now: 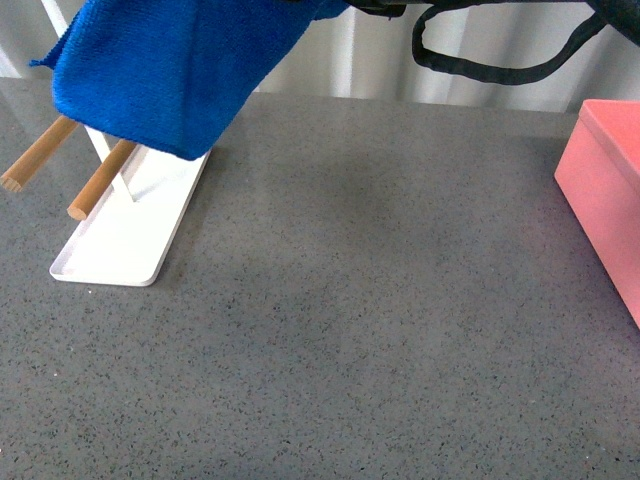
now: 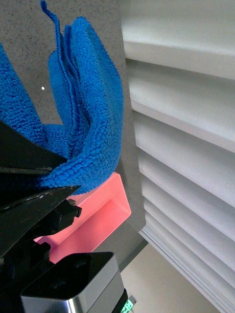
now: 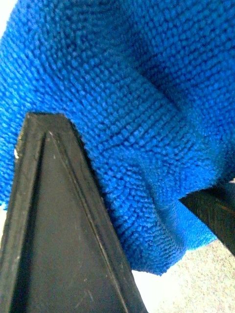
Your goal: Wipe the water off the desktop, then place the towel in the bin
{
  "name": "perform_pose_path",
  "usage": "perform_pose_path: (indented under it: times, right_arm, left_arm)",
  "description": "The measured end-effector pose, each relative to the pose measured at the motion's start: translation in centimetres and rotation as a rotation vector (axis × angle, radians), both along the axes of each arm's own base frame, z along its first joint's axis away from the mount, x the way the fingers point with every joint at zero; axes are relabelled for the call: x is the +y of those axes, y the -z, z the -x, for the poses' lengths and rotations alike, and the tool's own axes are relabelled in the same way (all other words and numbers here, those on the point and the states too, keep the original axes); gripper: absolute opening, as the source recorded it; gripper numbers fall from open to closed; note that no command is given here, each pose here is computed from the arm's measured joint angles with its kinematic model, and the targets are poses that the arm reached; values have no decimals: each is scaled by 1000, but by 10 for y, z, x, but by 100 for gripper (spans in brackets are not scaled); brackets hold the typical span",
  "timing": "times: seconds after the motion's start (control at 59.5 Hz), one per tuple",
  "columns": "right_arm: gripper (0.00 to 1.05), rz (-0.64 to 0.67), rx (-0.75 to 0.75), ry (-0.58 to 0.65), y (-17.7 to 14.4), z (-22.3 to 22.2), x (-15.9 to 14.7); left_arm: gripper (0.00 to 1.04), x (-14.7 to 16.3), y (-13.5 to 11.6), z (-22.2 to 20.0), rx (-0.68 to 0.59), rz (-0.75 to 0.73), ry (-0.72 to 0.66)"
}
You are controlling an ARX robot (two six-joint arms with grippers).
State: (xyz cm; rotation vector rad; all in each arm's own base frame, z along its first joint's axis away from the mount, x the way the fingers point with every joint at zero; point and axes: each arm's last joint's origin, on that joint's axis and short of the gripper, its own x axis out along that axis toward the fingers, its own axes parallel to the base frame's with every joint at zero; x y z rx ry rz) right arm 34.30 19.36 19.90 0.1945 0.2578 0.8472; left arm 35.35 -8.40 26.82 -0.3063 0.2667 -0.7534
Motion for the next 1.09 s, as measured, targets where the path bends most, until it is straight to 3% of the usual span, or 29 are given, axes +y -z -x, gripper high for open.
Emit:
perform_pose_path:
  times: [0.101, 0.185, 0.269, 0.639, 0.673, 0.706, 0.791, 0.841, 0.925, 1.093]
  right_arm:
    - [31, -12, -13, 16, 0, 1, -1]
    - [16, -17, -3, 35, 1, 2, -2]
    - [8, -12, 2, 57, 2, 2, -4]
    - [6, 4, 16, 139, 2, 0, -16]
    - [6, 4, 16, 148, 2, 0, -17]
    - [6, 3, 15, 158, 1, 0, -19]
    - [6, 6, 14, 184, -2, 0, -24]
    - [6, 9, 13, 198, -3, 2, -27]
    - [6, 12, 10, 218, -5, 5, -32]
    - [6, 36, 19, 280, -6, 13, -45]
  left_arm:
    - [5, 0, 0, 0, 1, 1, 0]
    - [21, 0, 0, 0, 0, 0, 0]
    - [34, 0, 0, 0, 0, 0, 1]
    - [89, 0, 0, 0, 0, 0, 0]
    - [95, -3, 1, 0, -9, -30, -67]
    - [100, -3, 1, -2, -33, -81, -227]
    - [98, 4, 1, -5, -57, -178, -565]
    - [98, 9, 2, -7, -54, -234, -692]
    - [98, 14, 3, -7, -52, -278, -778]
    - [96, 17, 4, -8, -76, -305, -777]
